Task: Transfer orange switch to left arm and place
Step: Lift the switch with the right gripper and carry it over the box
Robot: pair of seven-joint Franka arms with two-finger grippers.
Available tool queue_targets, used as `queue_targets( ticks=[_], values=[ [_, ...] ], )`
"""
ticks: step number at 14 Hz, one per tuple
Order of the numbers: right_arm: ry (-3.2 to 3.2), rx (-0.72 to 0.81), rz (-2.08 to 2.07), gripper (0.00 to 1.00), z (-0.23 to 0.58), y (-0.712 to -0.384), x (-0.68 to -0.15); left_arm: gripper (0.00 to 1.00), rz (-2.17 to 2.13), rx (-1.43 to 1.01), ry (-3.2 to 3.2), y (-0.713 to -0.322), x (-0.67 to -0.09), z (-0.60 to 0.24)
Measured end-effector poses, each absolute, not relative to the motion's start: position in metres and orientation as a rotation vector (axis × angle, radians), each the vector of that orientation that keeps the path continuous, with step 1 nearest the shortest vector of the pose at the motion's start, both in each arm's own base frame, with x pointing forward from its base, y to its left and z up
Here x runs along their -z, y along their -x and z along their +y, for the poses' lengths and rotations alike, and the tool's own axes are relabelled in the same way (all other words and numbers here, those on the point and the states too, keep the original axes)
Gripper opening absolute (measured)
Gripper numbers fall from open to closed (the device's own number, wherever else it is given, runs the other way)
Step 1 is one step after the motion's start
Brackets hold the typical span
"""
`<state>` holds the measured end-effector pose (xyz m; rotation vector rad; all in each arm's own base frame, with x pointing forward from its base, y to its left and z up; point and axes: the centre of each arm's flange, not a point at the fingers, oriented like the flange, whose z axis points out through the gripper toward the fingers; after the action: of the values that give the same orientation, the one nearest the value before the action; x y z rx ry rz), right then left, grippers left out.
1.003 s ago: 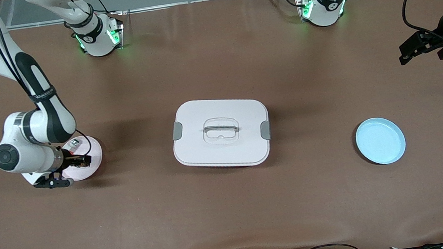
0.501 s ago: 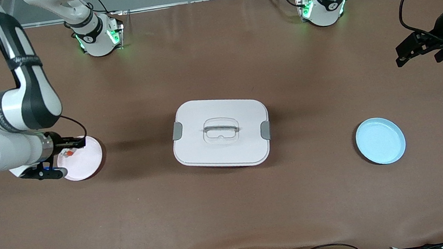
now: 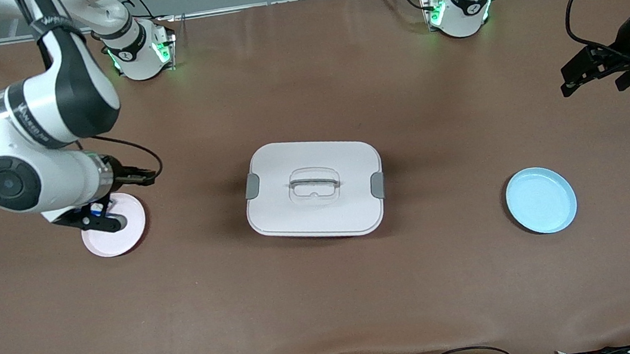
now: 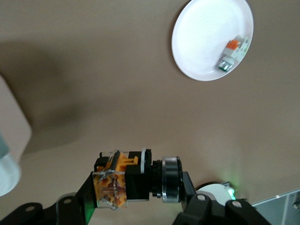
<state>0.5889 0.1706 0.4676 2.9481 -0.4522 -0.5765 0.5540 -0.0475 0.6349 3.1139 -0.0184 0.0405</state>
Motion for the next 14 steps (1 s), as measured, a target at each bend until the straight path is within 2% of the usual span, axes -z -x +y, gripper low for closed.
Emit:
queue_targets(
  ticks=[7,14],
  values=[
    [-3.033,0.611,-0.597,0.72,0.288,-0.554,-0.494,1.00,-0.014,-0.022,-3.115,-0.554,-0.631,-0.046],
    [-3.223,0.548,-0.877,0.72,0.386,-0.534,-0.521,1.00,-0.035,0.008,-3.112,-0.551,-0.630,-0.053]
  ],
)
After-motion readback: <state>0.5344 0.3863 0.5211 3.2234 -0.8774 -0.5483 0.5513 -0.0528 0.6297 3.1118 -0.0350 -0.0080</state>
